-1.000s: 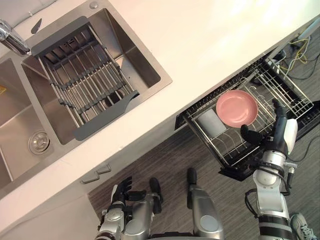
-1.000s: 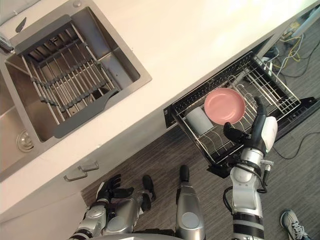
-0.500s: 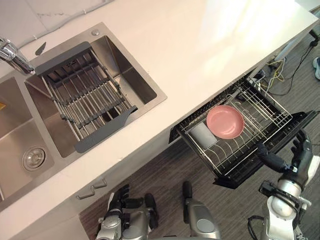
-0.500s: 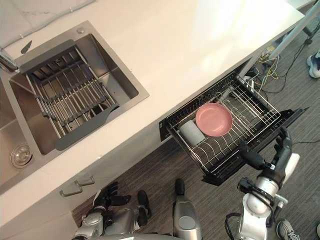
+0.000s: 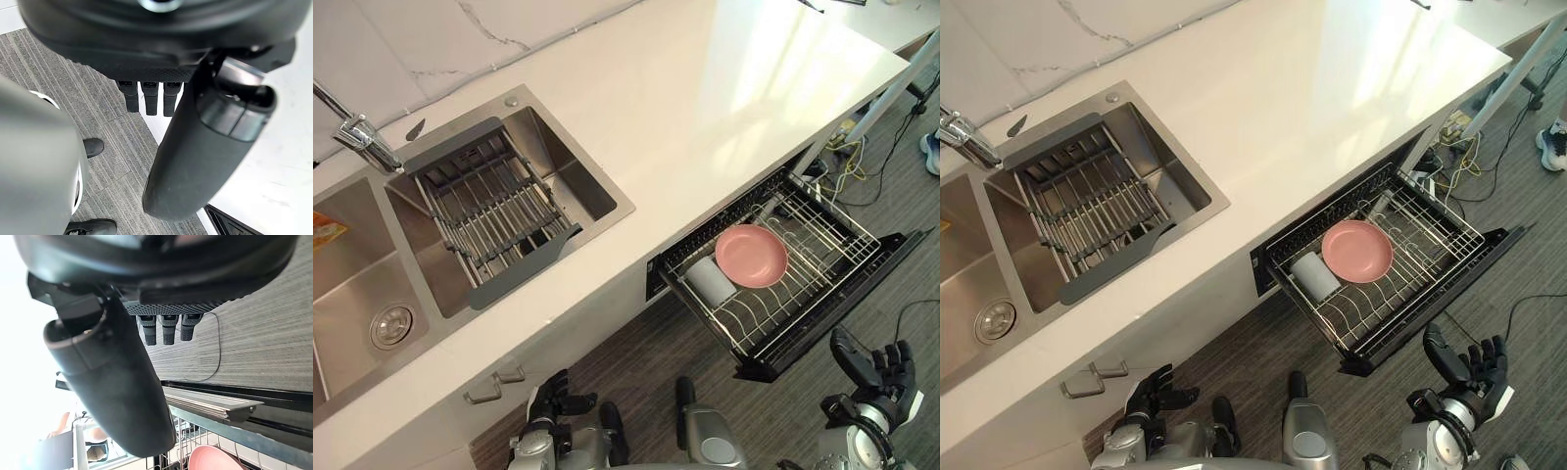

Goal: Walk over to the sink, pick up the cup, carry it to the dishwasher, place the cup inside the dishwasher, then close the dishwasher door

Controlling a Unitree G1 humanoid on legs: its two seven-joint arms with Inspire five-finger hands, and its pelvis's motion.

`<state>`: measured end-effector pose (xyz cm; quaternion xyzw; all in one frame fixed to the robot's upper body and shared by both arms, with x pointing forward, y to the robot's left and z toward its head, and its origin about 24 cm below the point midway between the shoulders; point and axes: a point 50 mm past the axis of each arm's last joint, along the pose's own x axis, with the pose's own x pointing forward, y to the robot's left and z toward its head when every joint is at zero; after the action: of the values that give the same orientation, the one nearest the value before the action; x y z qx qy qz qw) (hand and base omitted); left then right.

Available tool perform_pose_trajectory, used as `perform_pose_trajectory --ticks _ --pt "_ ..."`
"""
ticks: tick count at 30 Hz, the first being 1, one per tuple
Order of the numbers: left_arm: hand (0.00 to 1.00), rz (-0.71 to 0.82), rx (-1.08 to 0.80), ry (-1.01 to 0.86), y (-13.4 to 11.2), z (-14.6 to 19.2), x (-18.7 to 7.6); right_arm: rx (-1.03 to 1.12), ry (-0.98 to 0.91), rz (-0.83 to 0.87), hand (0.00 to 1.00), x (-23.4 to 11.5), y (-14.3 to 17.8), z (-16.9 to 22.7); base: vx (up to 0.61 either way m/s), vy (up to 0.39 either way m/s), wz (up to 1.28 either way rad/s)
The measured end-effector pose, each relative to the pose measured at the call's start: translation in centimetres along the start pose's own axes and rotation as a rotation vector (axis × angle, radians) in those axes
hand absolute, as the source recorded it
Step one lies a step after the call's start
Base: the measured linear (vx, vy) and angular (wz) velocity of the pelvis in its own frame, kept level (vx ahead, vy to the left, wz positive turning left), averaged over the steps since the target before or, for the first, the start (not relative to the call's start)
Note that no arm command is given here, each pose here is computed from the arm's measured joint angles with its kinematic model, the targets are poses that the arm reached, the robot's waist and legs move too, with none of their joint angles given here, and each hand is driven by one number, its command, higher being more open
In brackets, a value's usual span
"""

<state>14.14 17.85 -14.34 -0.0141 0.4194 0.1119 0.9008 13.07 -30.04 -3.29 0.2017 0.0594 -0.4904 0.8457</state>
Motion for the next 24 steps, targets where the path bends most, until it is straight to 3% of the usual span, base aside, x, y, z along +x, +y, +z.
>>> perform_pose_trajectory --ticks 11,24 --pt "0.90 -0.022 -0.039 -0.017 -0.5 0.6 0.2 0.185 0.060 0.074 0.90 1.0 2.3 -1.0 0.03 -0.019 0.11" --pt "0.90 -0.030 0.000 -0.023 -0.1 0.6 0.2 0.108 0.070 0.182 0.90 1.9 4.1 -1.0 -0.02 -0.002 0.09"
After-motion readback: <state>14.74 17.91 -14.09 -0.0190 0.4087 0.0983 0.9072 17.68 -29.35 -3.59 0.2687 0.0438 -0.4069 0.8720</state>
